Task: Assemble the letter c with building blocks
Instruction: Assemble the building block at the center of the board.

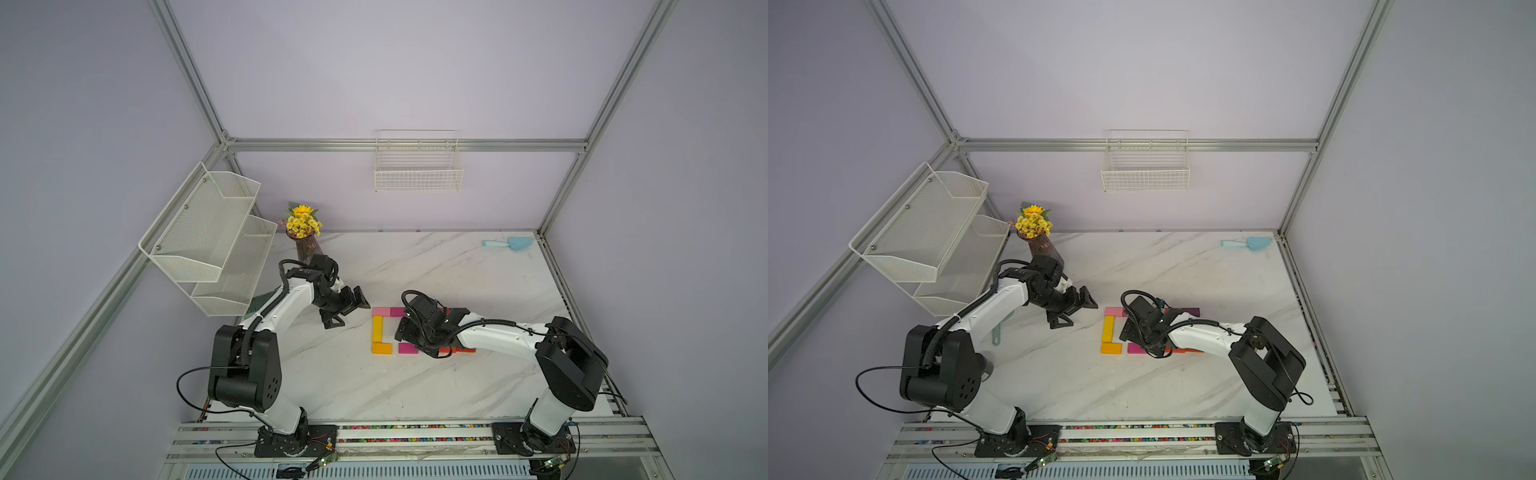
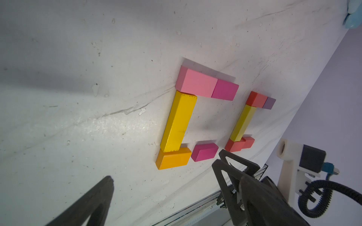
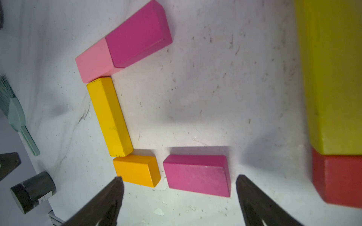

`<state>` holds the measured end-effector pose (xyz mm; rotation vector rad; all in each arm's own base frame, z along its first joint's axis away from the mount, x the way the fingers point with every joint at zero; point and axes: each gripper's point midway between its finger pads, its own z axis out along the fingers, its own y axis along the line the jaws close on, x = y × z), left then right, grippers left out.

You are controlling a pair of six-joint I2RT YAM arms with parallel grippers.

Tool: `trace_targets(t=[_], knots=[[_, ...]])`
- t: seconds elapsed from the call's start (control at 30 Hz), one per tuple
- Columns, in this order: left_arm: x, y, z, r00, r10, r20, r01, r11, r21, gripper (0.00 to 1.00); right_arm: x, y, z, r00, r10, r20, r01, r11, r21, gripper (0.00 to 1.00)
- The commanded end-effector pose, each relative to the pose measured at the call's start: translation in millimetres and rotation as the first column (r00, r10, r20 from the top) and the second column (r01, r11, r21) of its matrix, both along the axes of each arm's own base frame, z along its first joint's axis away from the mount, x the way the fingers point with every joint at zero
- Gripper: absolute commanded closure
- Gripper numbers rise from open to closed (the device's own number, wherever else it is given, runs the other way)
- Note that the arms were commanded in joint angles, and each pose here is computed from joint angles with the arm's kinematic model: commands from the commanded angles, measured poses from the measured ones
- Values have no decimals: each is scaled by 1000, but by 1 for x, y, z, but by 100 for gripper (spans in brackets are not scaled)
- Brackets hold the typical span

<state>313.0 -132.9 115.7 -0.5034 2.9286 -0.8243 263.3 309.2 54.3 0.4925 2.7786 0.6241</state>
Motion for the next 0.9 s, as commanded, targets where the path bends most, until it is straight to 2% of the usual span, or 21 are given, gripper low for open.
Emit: trace_targets(t=[0.0,0.87], knots=[[1,1,6,1000,-7,26,8,1000,-20,0,1,11,-5,1000,-6,-13,7,1000,30,8],[-2,-2,1,1000,2,10,-1,999,-40,0,4,32,-13,1000,22,-22,-21,998,54,8]])
